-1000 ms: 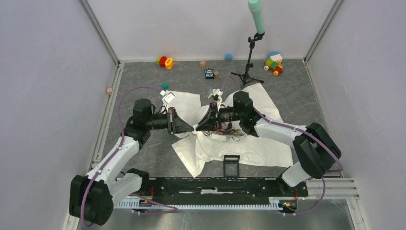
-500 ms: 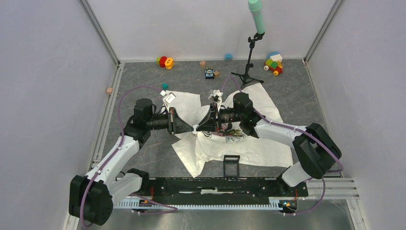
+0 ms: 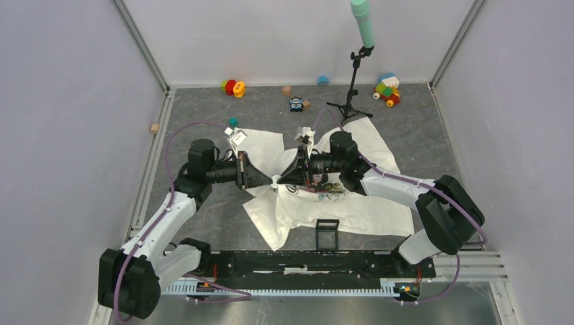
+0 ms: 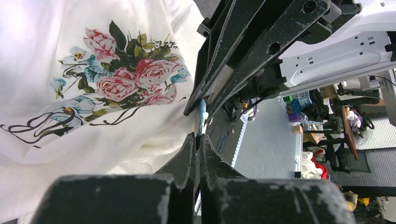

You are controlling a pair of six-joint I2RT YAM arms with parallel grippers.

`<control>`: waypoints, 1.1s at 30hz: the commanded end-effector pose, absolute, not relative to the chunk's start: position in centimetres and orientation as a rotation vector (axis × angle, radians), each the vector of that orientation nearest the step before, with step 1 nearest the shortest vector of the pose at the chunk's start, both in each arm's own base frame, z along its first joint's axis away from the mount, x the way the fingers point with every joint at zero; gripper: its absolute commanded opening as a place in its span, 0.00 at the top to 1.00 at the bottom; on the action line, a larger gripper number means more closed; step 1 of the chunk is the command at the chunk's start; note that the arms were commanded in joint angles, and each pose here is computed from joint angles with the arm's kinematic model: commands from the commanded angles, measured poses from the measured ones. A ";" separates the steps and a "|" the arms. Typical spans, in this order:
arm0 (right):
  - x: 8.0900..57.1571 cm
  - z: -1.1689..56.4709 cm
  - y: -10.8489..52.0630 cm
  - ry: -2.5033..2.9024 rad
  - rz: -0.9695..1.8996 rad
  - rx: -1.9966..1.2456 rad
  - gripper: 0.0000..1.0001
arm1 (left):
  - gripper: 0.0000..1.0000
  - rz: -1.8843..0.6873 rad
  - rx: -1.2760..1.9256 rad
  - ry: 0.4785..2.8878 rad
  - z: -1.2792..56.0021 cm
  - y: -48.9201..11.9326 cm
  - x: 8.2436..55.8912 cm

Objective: Pin the brooch onto the clothing

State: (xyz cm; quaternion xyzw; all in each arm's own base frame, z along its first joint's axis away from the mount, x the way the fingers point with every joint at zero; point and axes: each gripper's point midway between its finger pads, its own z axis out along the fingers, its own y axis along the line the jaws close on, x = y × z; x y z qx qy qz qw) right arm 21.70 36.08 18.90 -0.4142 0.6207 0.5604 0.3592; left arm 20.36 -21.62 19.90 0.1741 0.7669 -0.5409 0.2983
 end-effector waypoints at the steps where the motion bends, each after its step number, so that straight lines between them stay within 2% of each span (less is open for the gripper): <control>1: 24.3 16.9 34.2 1.705 1.264 -0.999 0.84 | 0.98 -1.419 0.502 1.948 22.6 -21.1 20.7; 12: 24.3 17.2 34.3 1.687 1.259 -1.004 0.83 | 0.98 -1.425 0.490 1.949 22.5 -21.2 20.7; 20: 21.2 19.6 33.9 1.500 1.349 -1.141 0.50 | 0.98 -1.440 0.528 1.920 23.0 -21.3 20.4; 28: 18.7 23.5 33.7 1.291 1.451 -1.202 0.27 | 0.98 -1.509 0.595 1.869 23.8 -21.6 19.3; 33: 18.7 23.8 33.7 1.270 1.447 -1.209 0.21 | 0.98 -1.557 0.626 1.823 24.5 -21.8 18.5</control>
